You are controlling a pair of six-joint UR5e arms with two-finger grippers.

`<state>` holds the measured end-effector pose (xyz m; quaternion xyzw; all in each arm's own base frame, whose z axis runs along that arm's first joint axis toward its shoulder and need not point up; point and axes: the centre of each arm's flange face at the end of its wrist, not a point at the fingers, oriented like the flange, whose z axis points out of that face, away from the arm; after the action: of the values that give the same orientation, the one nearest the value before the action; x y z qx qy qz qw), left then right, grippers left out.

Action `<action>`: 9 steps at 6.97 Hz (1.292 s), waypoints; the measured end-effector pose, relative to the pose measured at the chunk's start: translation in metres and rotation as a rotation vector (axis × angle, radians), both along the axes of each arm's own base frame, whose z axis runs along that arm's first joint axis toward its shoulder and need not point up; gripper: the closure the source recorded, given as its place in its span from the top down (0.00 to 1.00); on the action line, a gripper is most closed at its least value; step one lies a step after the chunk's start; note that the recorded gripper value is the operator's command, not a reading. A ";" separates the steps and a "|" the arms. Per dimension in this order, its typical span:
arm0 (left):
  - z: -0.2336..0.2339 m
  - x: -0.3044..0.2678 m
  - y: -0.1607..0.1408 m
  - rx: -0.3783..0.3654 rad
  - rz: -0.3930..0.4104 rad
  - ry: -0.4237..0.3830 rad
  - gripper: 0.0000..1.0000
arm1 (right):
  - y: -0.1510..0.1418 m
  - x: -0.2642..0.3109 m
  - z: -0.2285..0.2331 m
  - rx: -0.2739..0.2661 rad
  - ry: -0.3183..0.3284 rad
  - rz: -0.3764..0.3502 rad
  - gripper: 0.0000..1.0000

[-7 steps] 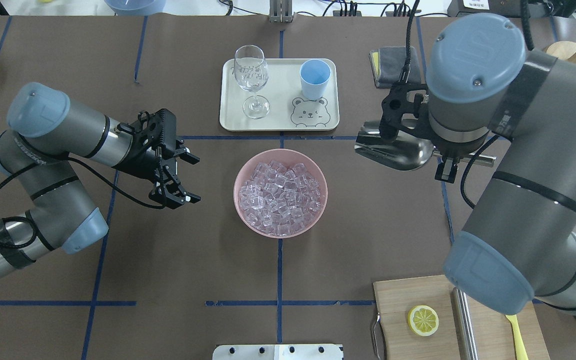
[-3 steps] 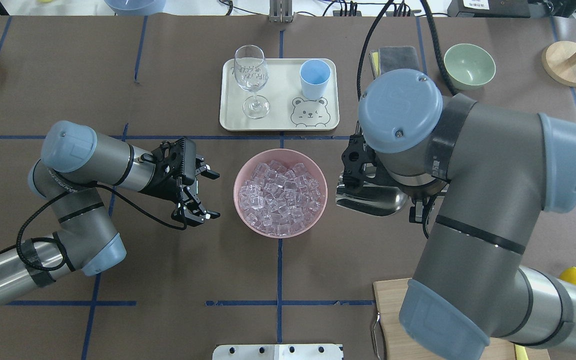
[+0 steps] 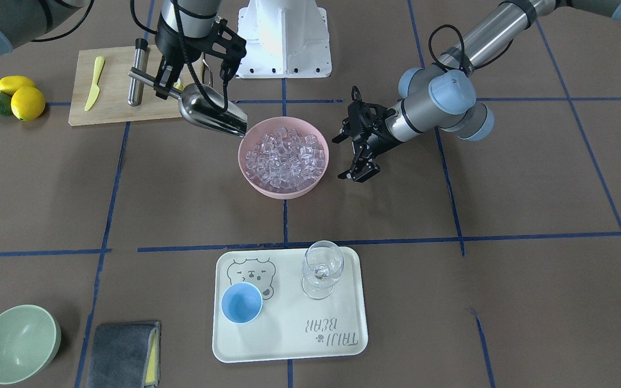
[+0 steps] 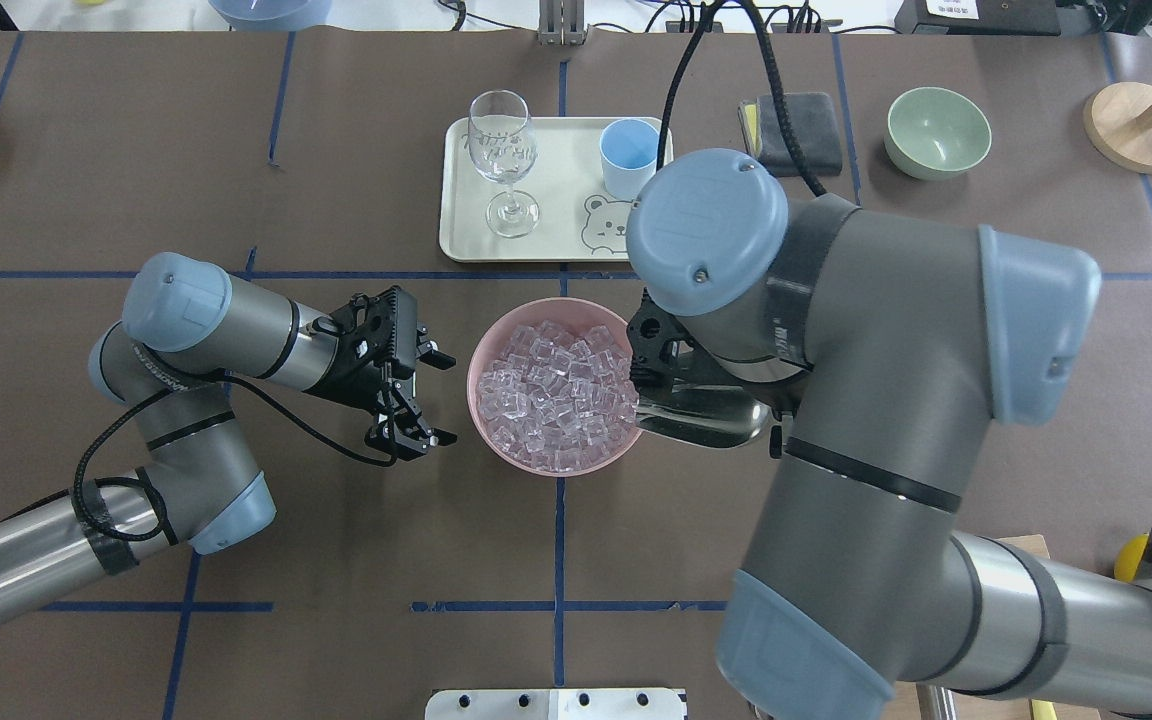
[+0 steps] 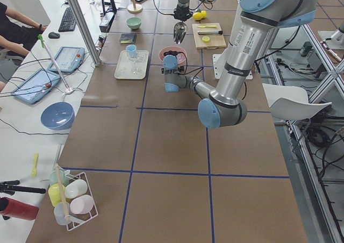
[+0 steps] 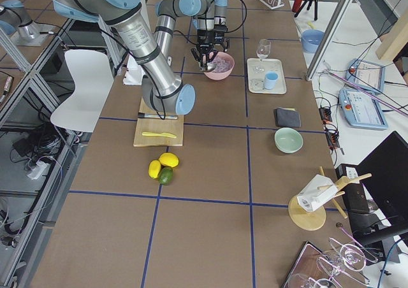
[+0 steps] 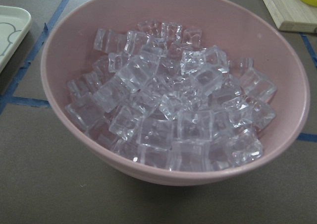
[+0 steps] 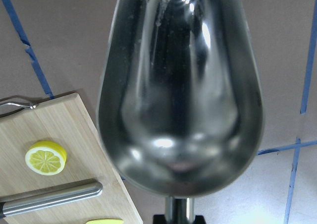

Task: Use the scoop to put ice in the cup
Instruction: 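Bring the left gripper to the bowl rim while the right lowers the scoop, then push the scoop into the ice with the right gripper while the left steadies the bowl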

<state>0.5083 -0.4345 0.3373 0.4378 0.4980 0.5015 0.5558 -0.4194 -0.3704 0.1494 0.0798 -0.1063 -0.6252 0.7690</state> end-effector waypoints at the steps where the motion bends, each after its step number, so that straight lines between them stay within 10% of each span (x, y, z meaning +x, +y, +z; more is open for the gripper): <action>1: -0.001 0.004 0.000 -0.001 0.003 -0.001 1.00 | -0.009 -0.016 -0.010 -0.007 0.034 -0.017 0.00; 5: -0.014 0.008 0.000 0.007 0.007 0.016 1.00 | -0.056 -0.076 -0.035 0.015 0.292 -0.113 0.00; 9: -0.024 0.010 -0.002 0.014 0.007 0.029 1.00 | -0.052 -0.104 -0.037 0.024 0.345 -0.152 0.00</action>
<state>0.5187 -0.4361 0.3132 0.4474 0.5040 0.5004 0.5435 -0.5231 -0.4223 0.1126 -0.0278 0.0288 -0.6870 0.7255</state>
